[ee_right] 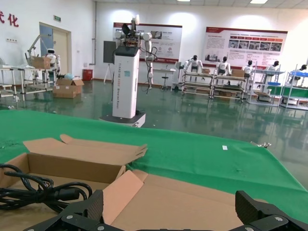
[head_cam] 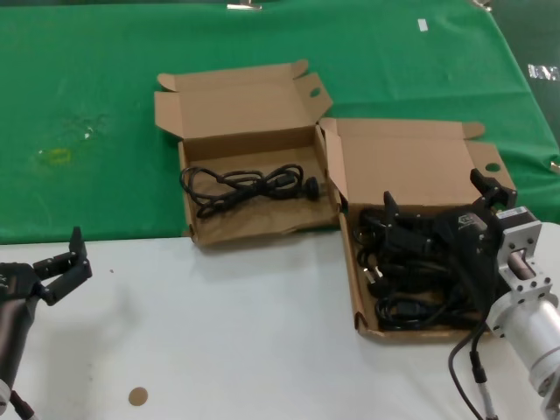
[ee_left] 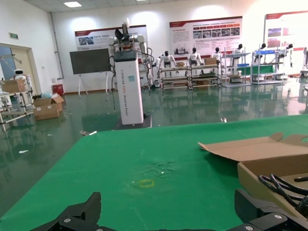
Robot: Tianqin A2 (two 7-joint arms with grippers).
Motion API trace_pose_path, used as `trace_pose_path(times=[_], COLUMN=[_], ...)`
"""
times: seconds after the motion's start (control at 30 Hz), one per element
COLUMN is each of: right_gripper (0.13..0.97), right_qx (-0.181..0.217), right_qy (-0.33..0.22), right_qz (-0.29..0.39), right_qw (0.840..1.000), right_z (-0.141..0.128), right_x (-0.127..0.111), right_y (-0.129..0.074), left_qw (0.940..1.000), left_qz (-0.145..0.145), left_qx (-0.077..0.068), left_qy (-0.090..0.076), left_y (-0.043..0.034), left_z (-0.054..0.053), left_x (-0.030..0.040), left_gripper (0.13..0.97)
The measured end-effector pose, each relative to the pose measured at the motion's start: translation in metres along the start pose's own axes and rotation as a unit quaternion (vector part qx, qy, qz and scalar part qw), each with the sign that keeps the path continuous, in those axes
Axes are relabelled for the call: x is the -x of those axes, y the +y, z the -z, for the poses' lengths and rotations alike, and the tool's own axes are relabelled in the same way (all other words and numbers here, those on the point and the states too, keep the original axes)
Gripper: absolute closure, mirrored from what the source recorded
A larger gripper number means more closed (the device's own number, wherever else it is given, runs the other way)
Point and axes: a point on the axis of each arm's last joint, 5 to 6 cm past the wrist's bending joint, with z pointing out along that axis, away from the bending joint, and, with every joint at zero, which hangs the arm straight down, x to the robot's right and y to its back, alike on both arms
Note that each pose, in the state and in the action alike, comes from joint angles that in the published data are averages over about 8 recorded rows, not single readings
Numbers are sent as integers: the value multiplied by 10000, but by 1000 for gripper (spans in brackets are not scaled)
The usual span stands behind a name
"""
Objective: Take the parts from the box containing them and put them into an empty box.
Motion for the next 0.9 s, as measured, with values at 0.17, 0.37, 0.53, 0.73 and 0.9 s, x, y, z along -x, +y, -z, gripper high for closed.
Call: trace_pose_path(times=[0.17,0.37,0.53,0.73,0.9], right_gripper=[130,130,130,130,130], right_qx=[0,0,0,0,0], right_qy=[0,0,0,0,0], right_qz=[0,0,0,0,0], right_qw=[10000,10000,10000,10000,10000], right_z=[0,0,0,0,0], right_x=[0,0,0,0,0], right_y=[0,0,0,0,0], left_qw=[10000,10000,10000,10000,10000], left_qz=[0,0,0,0,0], left_qx=[0,0,0,0,0], left_qy=[0,0,0,0,0], left_y=[0,0,0,0,0], left_z=[0,0,0,0,0], left_x=[0,0,0,0,0], left_gripper=[132,132,132,132,132])
